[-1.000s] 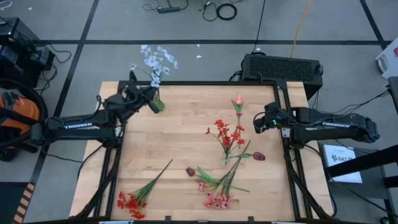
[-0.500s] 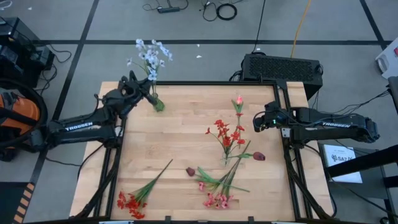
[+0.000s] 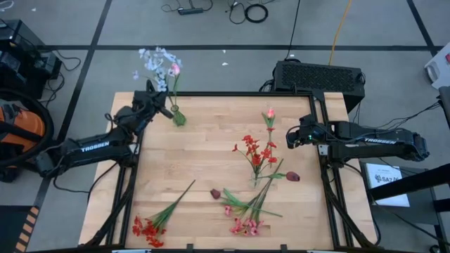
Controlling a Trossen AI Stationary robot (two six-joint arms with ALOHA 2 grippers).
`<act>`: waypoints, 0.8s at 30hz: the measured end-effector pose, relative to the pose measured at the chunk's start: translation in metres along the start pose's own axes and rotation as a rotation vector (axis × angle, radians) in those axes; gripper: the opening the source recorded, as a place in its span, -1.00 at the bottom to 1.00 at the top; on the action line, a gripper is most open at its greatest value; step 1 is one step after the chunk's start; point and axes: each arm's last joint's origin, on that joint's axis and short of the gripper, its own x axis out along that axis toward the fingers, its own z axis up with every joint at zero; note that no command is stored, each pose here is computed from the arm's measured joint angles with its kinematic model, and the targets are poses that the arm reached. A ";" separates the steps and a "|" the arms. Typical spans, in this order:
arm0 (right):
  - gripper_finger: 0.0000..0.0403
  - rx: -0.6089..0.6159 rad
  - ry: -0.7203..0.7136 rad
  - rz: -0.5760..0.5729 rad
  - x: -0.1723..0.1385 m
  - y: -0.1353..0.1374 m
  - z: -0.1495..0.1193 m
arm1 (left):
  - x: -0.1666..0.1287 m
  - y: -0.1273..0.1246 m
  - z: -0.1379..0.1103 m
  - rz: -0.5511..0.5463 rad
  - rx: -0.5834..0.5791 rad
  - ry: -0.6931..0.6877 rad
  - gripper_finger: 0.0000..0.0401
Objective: Sort flowers into vase by color
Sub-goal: Put the white flower into the green vase
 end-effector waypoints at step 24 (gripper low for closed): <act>-1.00 0.030 -0.040 -0.027 0.000 -0.001 0.001 | 0.009 0.000 -0.045 0.075 0.007 0.259 -0.70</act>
